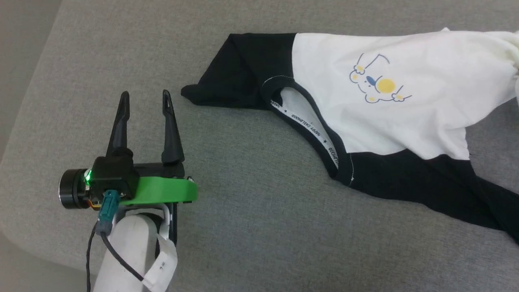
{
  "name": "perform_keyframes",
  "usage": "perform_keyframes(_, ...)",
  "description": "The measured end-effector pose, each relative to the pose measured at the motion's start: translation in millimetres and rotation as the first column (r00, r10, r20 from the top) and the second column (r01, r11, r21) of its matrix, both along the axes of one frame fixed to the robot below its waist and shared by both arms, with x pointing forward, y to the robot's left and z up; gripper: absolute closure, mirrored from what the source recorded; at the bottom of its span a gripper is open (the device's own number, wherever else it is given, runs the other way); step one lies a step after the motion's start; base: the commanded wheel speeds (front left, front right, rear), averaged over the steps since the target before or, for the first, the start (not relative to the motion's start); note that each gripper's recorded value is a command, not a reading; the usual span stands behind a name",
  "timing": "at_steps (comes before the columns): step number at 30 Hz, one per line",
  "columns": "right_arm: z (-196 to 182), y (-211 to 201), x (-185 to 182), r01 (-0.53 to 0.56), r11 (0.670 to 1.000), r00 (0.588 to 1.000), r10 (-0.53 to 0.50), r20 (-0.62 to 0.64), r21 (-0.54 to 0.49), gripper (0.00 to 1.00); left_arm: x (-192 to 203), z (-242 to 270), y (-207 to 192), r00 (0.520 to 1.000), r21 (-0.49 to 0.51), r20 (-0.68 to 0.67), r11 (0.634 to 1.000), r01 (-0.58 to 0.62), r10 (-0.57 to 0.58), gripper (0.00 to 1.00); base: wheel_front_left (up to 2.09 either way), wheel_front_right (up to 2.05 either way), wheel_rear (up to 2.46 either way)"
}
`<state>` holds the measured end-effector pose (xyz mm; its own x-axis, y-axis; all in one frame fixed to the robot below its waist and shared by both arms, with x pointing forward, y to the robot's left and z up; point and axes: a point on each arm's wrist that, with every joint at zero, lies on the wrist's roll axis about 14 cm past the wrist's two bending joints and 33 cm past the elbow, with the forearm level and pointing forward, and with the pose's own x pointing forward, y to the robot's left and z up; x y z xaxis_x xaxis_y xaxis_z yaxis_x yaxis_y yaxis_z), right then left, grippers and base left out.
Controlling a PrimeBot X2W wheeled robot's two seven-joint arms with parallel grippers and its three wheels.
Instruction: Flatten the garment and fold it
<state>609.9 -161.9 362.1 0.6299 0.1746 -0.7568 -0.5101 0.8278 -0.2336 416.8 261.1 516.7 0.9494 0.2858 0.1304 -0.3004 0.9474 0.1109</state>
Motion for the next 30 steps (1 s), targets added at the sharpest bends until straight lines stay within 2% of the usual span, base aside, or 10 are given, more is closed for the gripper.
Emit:
perform_keyframes(1,-1,1,3,0.008,1.000,1.000,-0.008,0.009,0.015,1.00,0,-1,2,1.000,0.002,-0.005,1.000,-0.006,0.006,0.00,0.00,0.00,0.00)
perform_keyframes(2,5,5,9,0.007,0.998,0.998,-0.011,0.065,0.063,0.00,-2,-3,6,1.000,0.024,-0.015,1.000,-0.016,0.017,0.00,0.00,0.00,0.00)
perform_keyframes(5,20,9,13,-0.019,0.994,0.988,0.003,0.153,0.105,0.00,-5,-1,7,1.000,0.053,-0.020,0.998,-0.016,0.017,0.00,0.00,0.00,0.00)
perform_keyframes(9,58,15,17,-0.092,0.987,0.953,0.048,0.300,0.135,0.00,-14,0,9,1.000,0.050,-0.020,0.998,-0.022,0.023,0.00,0.00,0.00,0.00)
perform_keyframes(13,114,20,14,-0.173,0.973,0.893,0.089,0.442,0.155,0.00,-23,7,10,1.000,0.050,-0.006,0.999,-0.020,0.020,0.00,0.00,0.00,0.00)
perform_keyframes(16,155,38,0,-0.266,0.949,0.849,0.147,0.508,0.170,0.00,-30,13,7,1.000,0.048,0.012,0.999,-0.011,0.011,0.00,0.00,0.00,0.00)
perform_keyframes(19,177,66,-31,-0.368,0.909,0.834,0.231,0.502,0.193,0.00,-36,19,4,1.000,0.045,0.028,0.999,-0.002,0.001,0.00,0.00,0.00,0.00)
perform_keyframes(23,190,92,-80,-0.464,0.860,0.835,0.346,0.427,0.211,0.00,-40,29,0,0.998,0.044,0.059,0.999,0.012,-0.015,0.00,0.00,0.00,0.00)
perform_keyframes(30,176,99,-139,-0.530,0.833,0.841,0.492,0.226,0.156,0.00,-42,39,-4,0.995,0.042,0.091,0.999,0.030,-0.034,0.00,0.00,0.00,0.00)
